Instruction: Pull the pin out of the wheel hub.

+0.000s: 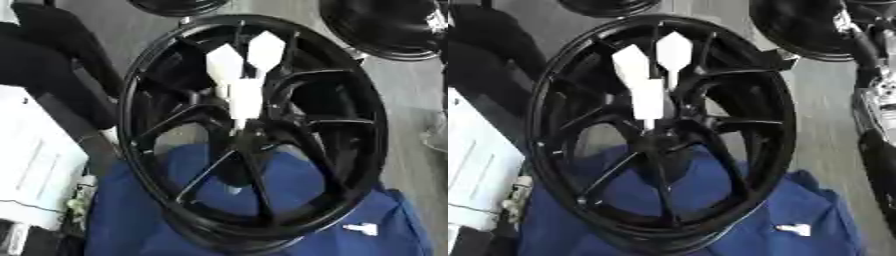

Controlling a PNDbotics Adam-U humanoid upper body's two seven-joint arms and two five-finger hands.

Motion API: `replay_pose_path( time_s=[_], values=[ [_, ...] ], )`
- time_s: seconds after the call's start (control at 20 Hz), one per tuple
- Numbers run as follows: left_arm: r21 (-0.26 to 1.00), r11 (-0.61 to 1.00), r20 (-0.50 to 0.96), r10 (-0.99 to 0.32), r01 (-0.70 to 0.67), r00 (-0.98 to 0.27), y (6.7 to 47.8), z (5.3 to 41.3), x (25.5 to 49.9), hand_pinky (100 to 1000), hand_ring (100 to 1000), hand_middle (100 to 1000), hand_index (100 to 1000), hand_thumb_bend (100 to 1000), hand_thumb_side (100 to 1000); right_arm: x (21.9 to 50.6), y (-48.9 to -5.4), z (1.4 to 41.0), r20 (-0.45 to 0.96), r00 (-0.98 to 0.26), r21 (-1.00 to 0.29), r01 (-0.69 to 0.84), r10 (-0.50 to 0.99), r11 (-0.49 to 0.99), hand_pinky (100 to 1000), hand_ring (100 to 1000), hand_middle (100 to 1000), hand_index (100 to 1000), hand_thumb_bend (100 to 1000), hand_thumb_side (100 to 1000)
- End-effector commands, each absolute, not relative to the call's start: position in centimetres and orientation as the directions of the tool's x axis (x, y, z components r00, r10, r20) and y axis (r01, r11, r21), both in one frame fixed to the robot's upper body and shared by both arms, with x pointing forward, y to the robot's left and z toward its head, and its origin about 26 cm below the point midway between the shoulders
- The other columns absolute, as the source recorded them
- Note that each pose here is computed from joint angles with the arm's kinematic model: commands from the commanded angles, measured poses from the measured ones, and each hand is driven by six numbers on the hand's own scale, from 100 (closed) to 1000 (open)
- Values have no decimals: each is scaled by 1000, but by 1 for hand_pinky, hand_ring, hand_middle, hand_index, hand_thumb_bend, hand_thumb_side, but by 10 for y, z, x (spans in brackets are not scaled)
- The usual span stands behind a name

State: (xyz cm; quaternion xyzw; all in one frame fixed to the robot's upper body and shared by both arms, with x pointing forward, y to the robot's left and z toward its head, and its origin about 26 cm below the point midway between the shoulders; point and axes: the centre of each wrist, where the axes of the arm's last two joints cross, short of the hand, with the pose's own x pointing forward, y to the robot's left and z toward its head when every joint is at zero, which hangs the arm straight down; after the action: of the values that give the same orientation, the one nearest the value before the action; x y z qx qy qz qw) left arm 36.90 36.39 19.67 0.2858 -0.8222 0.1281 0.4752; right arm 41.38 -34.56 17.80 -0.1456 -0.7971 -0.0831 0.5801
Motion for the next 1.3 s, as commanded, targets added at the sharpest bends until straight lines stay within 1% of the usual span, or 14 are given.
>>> replay_pose_path(
  time_s=[0.05,0.9,1.05,1.3],
  values=[
    [58,798,836,-367,-599,-408,369,210,367,724,766,713,739,487,701,414,-351,192,938,-312,-37,336,148,941,844,770,701,853,555,470],
    [78,796,826,-389,-600,-408,368,213,366,725,765,713,736,491,692,413,-350,201,930,-327,-51,342,169,938,840,755,686,850,563,459],
    [124,788,798,-440,-603,-412,368,223,364,728,767,714,738,498,672,413,-351,200,931,-322,-55,344,173,937,840,754,685,849,561,459],
    [273,770,700,-570,-577,-430,368,256,360,736,769,711,751,495,652,412,-351,201,931,-317,-65,346,182,936,840,752,683,848,558,458]
  ],
)
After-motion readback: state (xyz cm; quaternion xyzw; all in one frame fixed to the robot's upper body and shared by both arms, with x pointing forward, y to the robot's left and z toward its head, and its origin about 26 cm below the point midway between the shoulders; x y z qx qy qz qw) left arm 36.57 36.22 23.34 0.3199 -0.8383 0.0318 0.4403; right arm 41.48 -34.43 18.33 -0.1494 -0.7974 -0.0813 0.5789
